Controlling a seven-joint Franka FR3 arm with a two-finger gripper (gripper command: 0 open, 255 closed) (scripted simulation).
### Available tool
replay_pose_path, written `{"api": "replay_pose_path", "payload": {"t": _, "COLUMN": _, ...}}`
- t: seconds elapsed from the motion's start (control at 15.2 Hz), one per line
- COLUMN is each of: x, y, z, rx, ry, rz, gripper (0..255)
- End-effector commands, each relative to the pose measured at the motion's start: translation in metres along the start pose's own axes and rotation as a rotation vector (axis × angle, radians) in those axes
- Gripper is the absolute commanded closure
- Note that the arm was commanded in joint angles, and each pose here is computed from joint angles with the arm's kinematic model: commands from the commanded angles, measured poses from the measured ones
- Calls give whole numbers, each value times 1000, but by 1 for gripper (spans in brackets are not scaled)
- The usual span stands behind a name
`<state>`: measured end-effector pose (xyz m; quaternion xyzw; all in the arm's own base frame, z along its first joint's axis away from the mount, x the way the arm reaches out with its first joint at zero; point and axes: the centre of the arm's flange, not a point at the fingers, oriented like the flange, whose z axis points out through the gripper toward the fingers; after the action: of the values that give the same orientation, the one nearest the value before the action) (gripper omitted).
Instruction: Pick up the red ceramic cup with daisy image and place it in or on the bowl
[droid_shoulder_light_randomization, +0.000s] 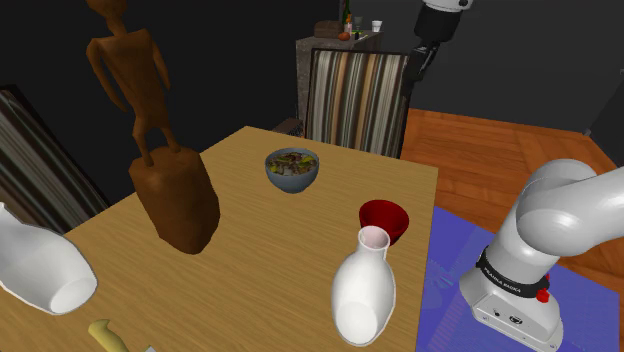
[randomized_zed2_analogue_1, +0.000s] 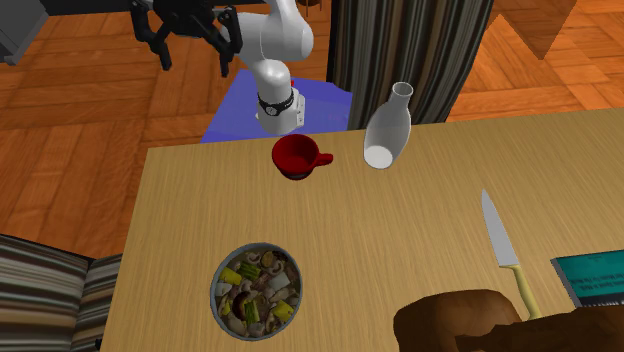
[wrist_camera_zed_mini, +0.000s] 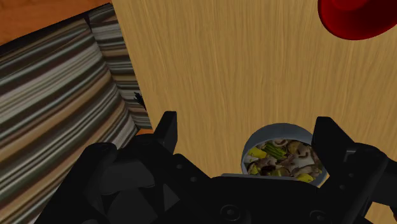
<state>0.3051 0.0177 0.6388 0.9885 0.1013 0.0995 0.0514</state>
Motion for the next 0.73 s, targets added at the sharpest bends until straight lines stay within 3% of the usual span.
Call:
{"api": "replay_pose_path", "payload": {"t": 0.0, "x": 0, "y": 0, "z": 0, "rx": 0, "ry": 0, "rz": 0, "gripper": 0}}
{"api": "replay_pose_path", "payload": {"t": 0.66, "x": -19, "y": -98, "z": 87, "rx": -19, "ry": -60, "rz": 50, "gripper": 0}}
